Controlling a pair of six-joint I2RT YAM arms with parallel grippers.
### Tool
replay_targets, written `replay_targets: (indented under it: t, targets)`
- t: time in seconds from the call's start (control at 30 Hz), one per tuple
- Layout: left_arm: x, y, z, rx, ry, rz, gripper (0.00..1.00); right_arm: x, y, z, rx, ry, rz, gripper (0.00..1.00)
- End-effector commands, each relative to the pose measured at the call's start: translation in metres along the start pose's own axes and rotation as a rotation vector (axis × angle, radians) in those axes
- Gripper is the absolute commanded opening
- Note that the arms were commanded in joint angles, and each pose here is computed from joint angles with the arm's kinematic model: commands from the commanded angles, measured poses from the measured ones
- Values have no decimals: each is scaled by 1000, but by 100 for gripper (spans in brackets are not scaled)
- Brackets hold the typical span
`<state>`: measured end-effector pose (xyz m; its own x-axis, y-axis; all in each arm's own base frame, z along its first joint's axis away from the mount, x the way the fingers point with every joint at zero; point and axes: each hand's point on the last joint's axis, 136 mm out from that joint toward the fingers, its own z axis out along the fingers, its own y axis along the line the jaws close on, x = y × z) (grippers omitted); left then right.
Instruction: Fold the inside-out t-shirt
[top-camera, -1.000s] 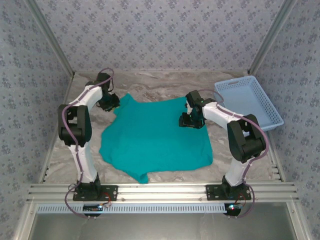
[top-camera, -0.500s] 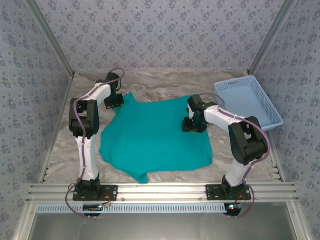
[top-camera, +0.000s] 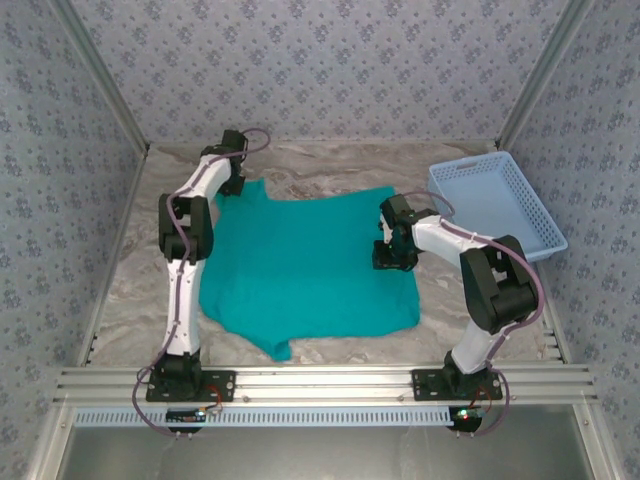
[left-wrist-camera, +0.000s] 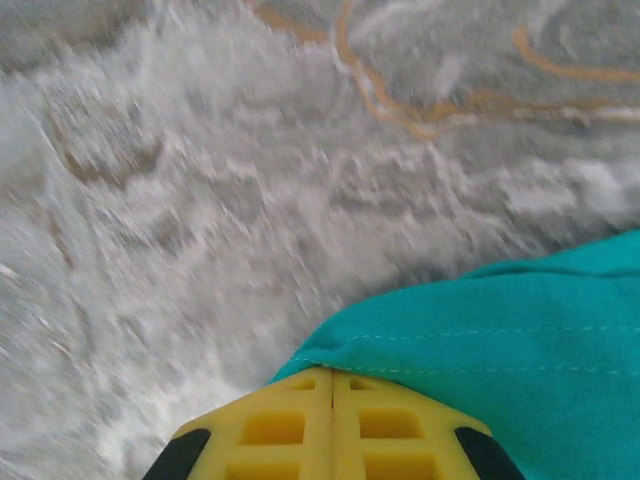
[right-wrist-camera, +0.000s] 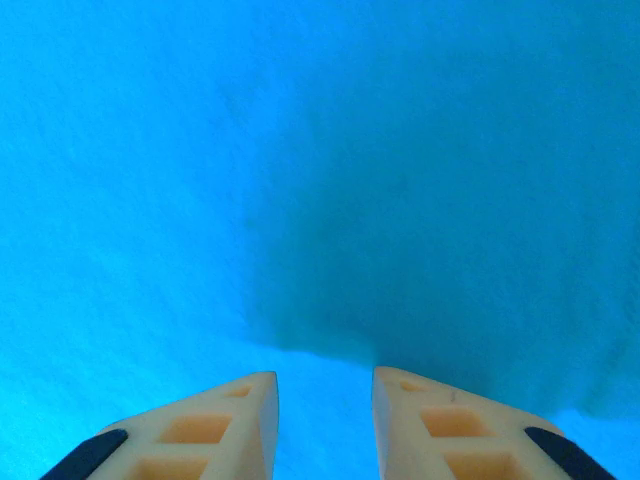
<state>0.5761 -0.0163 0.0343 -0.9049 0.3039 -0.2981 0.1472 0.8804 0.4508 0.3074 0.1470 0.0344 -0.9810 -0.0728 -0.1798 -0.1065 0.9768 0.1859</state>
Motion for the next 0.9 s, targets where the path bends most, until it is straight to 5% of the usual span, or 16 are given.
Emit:
replay_targets:
  t: [0.0,0.1,0.17,0.23,0.33,0.5,0.87]
  targets:
    - [-23,19,0,-151,-56,122,9,-2,-5,-19,33,-43,-11,32]
    - [-43,33,-23,-209,-108,64,23,-2,-8,-29,46,-67,-3,33]
    - [-50,28,-46,-116,-127,30,35,-3,-6,-33,38,-81,-3,33]
    - [-47,22,-68,-3,-118,-33,36,-5,5,-38,6,-100,-29,33]
    - [-18,19,-86,149,-26,-208,33,-7,24,-39,-19,-109,-82,34]
    - [35,-3,-69,441,89,-549,15,12,53,-24,-79,-72,-93,34]
    - [35,-15,-7,519,139,-636,9,48,50,2,-37,-1,-100,33]
